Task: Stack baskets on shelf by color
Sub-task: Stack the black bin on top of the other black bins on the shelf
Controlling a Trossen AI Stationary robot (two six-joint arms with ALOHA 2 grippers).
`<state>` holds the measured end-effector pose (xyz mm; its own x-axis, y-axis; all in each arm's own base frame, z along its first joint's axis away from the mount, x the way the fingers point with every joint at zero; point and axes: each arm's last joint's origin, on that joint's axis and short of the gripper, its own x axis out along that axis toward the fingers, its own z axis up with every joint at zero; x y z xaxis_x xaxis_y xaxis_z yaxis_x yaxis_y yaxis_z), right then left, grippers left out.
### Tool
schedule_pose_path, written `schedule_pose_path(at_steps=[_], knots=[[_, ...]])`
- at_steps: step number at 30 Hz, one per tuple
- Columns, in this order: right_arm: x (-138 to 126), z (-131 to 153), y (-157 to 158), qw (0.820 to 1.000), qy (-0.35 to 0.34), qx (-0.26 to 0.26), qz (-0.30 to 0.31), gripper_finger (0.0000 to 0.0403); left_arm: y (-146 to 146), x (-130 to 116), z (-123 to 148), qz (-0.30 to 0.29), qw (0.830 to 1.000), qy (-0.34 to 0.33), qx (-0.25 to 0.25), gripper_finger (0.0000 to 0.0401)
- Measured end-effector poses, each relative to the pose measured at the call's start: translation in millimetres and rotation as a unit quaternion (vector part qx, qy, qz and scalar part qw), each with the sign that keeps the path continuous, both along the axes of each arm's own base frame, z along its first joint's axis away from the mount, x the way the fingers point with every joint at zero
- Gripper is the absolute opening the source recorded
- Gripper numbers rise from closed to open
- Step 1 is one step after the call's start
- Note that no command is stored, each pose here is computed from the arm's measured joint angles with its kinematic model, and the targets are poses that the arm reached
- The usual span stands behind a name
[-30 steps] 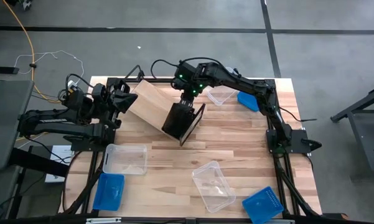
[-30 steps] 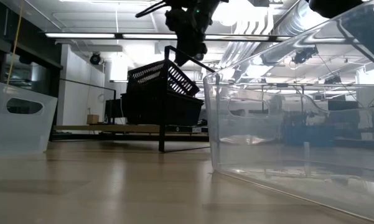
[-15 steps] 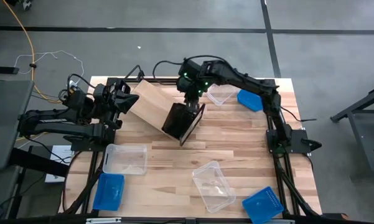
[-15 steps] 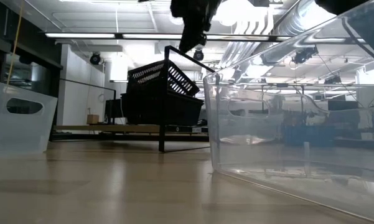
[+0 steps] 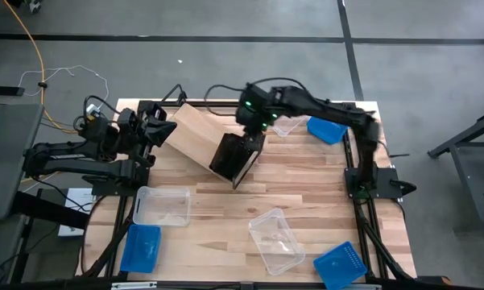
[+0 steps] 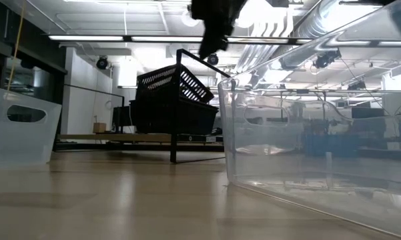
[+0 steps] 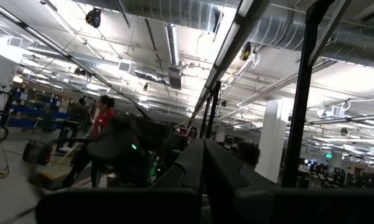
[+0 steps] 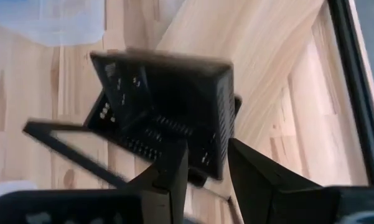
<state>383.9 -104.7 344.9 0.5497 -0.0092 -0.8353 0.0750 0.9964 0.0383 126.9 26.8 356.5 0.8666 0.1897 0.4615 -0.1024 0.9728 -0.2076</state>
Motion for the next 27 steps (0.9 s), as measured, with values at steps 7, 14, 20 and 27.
schedule_pose_path(at_steps=[7,14,20,27], knots=[[-53.8,-1.9,21.7,0.981,-0.174,-0.013,-0.086,0.0103,-0.2,-3.0,1.3,0.006,1.0,-0.005,0.003,0.0],[-41.4,-23.0,32.2,0.98,-0.168,-0.022,-0.1,0.0103,0.9,-1.5,0.4,0.016,1.0,-0.002,-0.003,0.0],[-14.8,-43.9,31.0,0.986,-0.143,-0.042,-0.076,0.0103,0.9,-1.5,0.3,0.015,1.0,-0.002,-0.007,0.0],[-6.4,-58.9,28.0,0.987,-0.121,-0.063,-0.079,0.0103,0.9,-1.4,0.1,0.015,1.0,-0.001,-0.007,0.0]])
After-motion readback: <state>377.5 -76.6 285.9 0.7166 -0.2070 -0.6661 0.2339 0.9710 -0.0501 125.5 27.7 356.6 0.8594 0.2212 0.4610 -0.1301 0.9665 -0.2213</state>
